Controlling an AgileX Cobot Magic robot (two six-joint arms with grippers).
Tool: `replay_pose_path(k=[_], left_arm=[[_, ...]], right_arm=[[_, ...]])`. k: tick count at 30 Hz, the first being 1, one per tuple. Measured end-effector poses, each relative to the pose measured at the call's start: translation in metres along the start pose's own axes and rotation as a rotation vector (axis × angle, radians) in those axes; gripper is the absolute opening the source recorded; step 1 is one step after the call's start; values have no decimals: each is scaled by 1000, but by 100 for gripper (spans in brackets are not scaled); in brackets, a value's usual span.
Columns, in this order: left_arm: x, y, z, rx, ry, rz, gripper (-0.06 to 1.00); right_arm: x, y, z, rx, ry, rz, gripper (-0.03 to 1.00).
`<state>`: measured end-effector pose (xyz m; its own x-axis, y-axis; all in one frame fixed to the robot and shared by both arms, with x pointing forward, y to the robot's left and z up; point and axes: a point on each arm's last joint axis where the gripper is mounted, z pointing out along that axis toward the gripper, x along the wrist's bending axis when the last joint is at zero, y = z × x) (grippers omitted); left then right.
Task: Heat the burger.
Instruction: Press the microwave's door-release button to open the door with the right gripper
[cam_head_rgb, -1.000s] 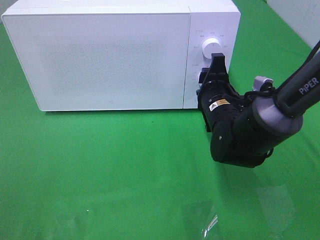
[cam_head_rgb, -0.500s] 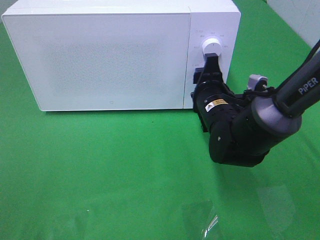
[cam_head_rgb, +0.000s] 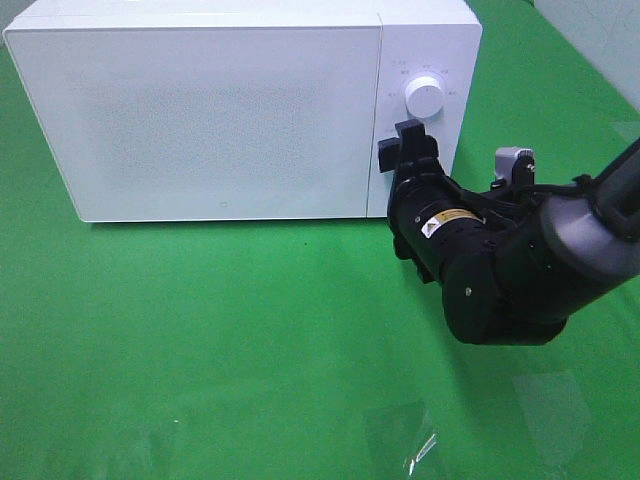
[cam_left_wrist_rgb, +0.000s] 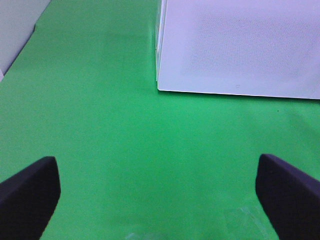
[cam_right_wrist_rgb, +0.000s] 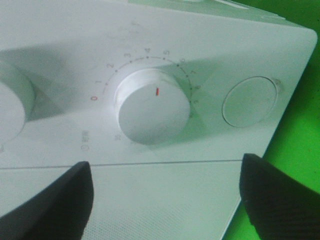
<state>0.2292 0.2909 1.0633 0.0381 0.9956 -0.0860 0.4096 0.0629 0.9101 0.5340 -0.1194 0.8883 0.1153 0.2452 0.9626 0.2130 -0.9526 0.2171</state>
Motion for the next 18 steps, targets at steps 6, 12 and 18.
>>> replay_pose_path(k=[6,12,18], left_arm=[[0,0,0,0,0,0,98],[0,0,0,0,0,0,98],[0,0,0,0,0,0,98]], right_arm=[[1,6,-18,40,-19,-67,76],[13,14,-47,151,-96,-295,76],[29,17,-58,247,-113,-556,76]])
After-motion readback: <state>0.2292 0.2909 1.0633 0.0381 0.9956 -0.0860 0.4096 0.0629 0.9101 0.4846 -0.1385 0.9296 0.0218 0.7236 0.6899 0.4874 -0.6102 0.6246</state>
